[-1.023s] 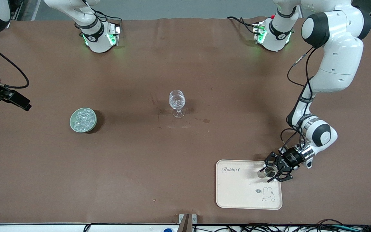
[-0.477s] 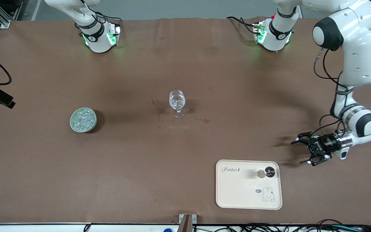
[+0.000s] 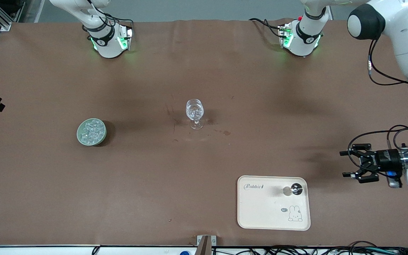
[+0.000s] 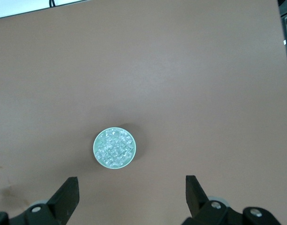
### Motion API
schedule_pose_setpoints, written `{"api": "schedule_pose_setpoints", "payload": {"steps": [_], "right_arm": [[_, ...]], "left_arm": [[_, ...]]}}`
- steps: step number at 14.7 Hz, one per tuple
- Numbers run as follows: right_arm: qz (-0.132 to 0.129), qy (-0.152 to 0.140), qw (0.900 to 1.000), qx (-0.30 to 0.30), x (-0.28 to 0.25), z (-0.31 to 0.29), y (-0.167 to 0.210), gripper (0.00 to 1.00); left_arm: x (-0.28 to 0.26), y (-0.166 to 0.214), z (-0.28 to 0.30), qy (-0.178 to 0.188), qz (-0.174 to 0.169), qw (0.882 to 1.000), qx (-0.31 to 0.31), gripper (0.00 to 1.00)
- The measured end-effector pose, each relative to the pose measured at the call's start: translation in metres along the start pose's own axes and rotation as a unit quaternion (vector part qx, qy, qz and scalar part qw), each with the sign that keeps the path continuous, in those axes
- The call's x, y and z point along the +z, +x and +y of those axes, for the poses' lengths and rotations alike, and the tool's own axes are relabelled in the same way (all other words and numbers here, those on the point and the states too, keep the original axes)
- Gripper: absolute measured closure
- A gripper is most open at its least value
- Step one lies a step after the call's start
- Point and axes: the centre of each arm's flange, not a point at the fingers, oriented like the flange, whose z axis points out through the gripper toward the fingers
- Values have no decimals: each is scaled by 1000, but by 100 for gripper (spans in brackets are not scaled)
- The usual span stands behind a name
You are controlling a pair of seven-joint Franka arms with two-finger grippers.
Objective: Pour wine and add ice with both arms
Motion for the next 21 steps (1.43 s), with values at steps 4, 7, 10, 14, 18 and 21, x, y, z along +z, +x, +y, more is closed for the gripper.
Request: {"api": "schedule_pose_setpoints", "payload": {"steps": [4, 7, 10, 14, 18, 21], "right_arm": [[-3, 14, 1000, 11, -4, 20, -2, 0], [-5, 16, 1000, 7, -2, 16, -3, 0], [5, 19, 1000, 3, -1, 13, -9, 0], [4, 20, 1000, 0, 0, 12, -19, 0], [4, 20, 1000, -4, 0, 8, -20, 0], [4, 20, 1000, -4, 0, 7, -20, 0]], "left_arm": [[-71, -44, 37, -54, 93, 993, 50, 0], [-118, -73, 36, -46, 147, 986, 67, 0], [-132, -120, 46, 5, 195, 976, 101, 0], [-125, -187, 63, 112, 260, 942, 178, 0], [-99, -262, 78, 252, 288, 857, 346, 0], [-99, -282, 74, 277, 270, 842, 377, 0]]}}
